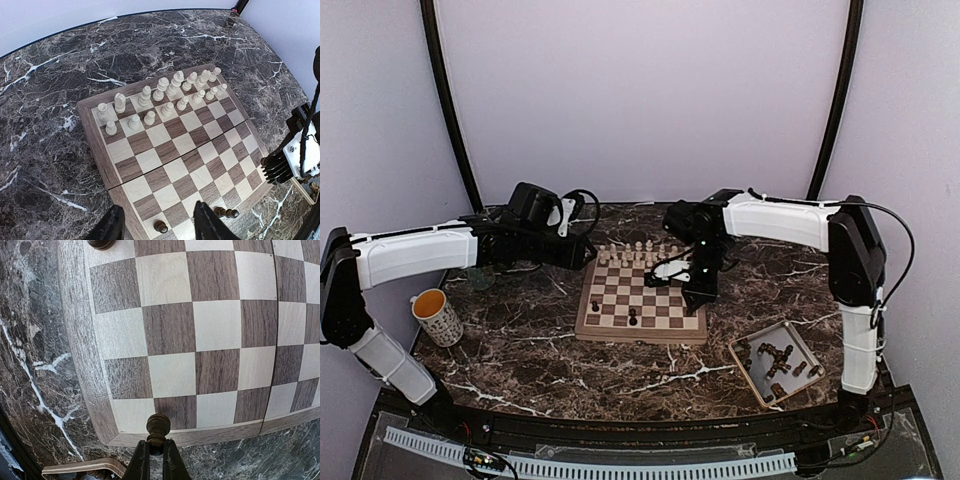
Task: Set up the chess pieces on the board
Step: Place the pawn at a7.
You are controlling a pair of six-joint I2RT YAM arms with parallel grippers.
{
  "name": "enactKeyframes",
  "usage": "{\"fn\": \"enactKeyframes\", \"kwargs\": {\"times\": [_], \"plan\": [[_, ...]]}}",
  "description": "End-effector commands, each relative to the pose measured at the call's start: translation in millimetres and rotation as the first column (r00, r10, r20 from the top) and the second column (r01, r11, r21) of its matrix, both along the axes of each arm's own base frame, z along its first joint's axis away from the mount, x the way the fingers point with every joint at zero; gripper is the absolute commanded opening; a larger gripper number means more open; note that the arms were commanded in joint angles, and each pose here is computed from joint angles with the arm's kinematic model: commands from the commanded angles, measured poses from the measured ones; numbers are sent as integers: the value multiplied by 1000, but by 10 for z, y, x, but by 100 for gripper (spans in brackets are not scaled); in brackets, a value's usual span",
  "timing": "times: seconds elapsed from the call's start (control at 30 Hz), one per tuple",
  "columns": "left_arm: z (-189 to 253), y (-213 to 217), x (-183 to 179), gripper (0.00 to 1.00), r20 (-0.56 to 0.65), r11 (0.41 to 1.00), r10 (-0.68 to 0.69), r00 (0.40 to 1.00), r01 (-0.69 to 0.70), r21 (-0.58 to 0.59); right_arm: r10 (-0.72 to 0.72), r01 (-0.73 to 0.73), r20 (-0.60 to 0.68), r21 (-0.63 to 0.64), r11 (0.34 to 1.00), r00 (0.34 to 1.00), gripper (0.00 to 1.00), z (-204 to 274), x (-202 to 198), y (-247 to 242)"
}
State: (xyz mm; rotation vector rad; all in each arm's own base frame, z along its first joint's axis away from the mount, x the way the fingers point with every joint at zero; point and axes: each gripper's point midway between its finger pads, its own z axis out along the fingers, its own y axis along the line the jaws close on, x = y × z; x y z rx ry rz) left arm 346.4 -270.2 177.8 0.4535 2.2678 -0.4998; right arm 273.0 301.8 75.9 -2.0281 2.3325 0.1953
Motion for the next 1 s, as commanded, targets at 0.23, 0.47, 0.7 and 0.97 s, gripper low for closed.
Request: {"fn": "enactKeyframes", "kwargs": {"times": [0.23, 0.47, 0.7, 0.97], "plan": [[28, -2, -18, 50, -12, 1000, -8, 1000, 8, -2, 6, -6, 33, -16, 1000, 999, 8, -160, 74, 26], [-17, -33, -13, 50, -29, 1000, -13, 999, 13, -4, 12, -10, 37, -31, 999, 999, 14, -215, 82, -8], [-33, -54, 10, 50, -34, 1000, -13, 999, 13, -5, -9, 10, 55, -13, 1000, 998, 27, -106, 130, -32], [-43, -114, 61, 50, -31, 1000, -29, 999, 29, -1, -84, 82, 25, 71, 994, 996, 31, 272, 13, -314]]}}
